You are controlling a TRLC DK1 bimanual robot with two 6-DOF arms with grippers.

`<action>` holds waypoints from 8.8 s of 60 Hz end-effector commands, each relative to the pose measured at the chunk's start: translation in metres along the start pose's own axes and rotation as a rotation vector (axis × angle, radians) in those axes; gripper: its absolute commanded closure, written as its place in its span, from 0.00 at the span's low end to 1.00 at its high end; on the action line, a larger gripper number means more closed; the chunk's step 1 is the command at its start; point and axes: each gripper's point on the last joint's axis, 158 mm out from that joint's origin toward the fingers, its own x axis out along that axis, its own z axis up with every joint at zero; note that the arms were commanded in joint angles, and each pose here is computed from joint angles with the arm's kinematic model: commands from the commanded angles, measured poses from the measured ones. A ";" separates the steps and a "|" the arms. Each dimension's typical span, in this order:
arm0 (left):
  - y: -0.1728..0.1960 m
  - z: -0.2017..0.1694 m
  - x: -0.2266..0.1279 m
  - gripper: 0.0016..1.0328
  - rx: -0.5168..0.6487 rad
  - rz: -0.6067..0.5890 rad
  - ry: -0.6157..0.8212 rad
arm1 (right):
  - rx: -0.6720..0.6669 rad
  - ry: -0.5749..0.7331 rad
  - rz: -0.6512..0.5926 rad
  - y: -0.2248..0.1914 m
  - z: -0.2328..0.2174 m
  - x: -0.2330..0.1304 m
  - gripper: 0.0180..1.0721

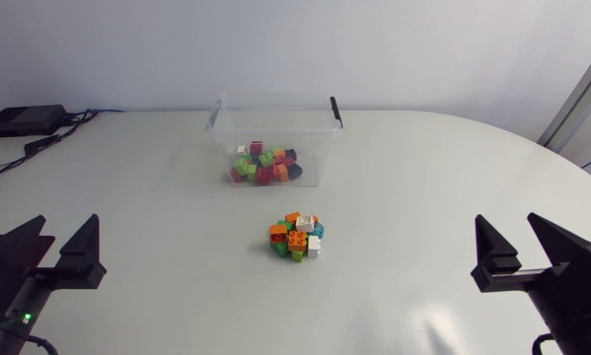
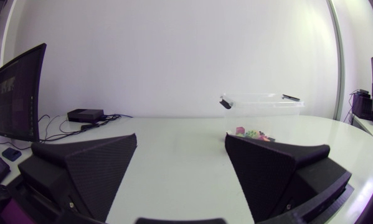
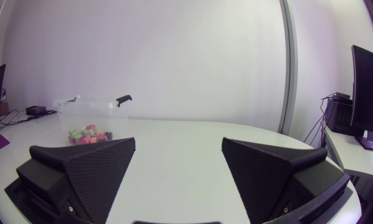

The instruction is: Place the duplo bricks in the container

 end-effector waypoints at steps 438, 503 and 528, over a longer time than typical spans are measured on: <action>-0.246 -0.034 0.087 0.76 0.748 -1.297 0.559 | -0.963 0.802 1.206 0.283 -0.170 0.071 0.31; -0.255 0.033 0.141 0.76 0.670 -1.211 0.440 | -0.826 0.729 1.125 0.252 -0.081 0.060 0.80; -0.254 0.066 0.233 0.75 0.508 -1.027 0.328 | -0.726 0.647 1.032 0.261 -0.027 0.097 0.80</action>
